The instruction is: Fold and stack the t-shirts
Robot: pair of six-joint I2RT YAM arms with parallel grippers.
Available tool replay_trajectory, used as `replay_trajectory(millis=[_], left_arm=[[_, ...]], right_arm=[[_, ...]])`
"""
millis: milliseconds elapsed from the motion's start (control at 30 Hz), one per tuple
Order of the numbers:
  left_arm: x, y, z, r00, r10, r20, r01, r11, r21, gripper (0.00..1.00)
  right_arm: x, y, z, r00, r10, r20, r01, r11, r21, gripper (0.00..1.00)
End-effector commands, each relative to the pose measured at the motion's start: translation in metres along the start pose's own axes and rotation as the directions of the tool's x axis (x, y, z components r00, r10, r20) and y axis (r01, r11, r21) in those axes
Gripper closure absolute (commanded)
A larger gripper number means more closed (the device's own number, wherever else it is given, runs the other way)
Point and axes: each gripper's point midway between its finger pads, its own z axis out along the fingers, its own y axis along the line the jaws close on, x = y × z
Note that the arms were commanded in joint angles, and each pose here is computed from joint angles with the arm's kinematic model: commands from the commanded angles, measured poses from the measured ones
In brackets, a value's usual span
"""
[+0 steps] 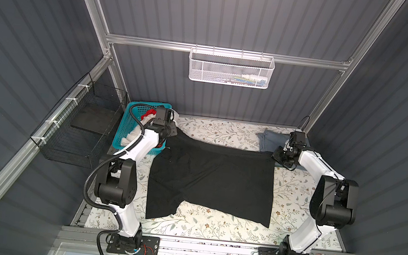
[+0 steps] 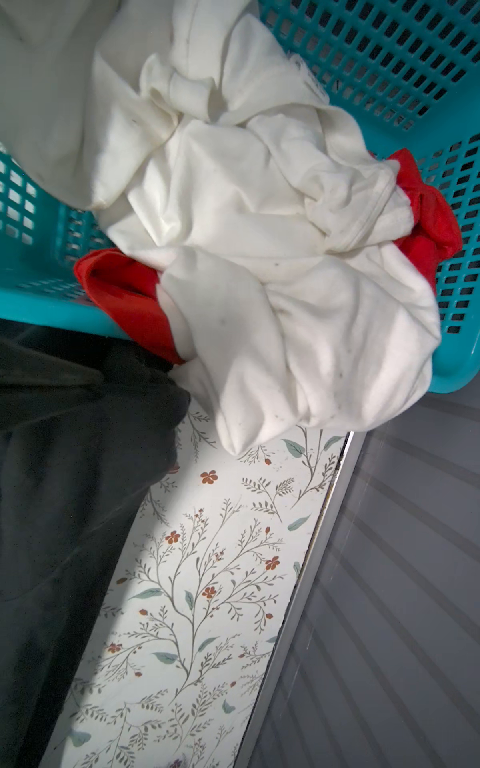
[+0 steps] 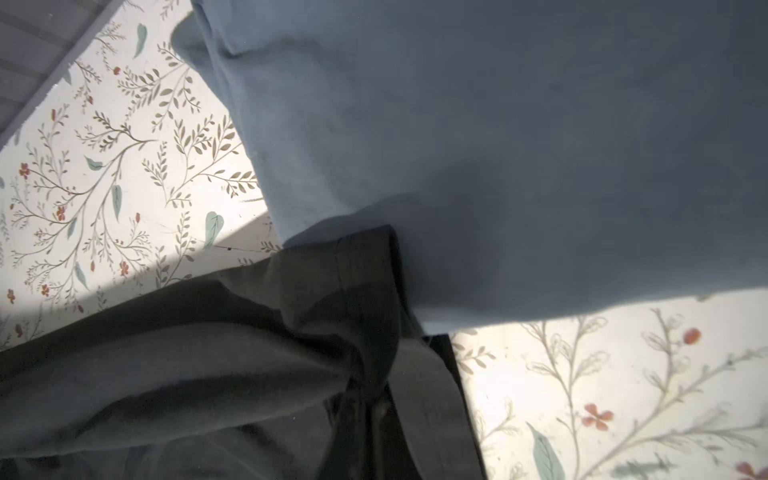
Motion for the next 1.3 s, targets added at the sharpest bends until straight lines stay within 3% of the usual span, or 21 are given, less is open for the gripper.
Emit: replay_trajectory(millis=[0,267,900,1267], left_arm=[[-0.016,-0.001,-0.025,0.999,-0.031,0.042,0.030,0.999,0.023,1.00],[0.008,0.001,-0.030,0.999,-0.038,-0.030,0.039,0.998,0.041,1.00],[0.036,0.034,-0.056,0.997,-0.002,-0.082,-0.003,0.998,-0.068,1.00],[0.068,0.042,-0.036,0.988,-0.006,-0.157,-0.008,0.996,-0.088,1.00]], right_arm=[[-0.001,-0.007,-0.009,1.000,0.002,0.017,-0.002,1.000,0.000,1.00],[0.009,-0.009,-0.010,1.000,-0.003,-0.011,0.003,1.000,-0.003,1.00],[0.037,-0.020,-0.006,0.997,0.013,-0.072,-0.013,1.000,0.000,1.00],[0.072,-0.026,0.012,0.990,0.089,-0.109,-0.094,0.995,-0.040,1.00]])
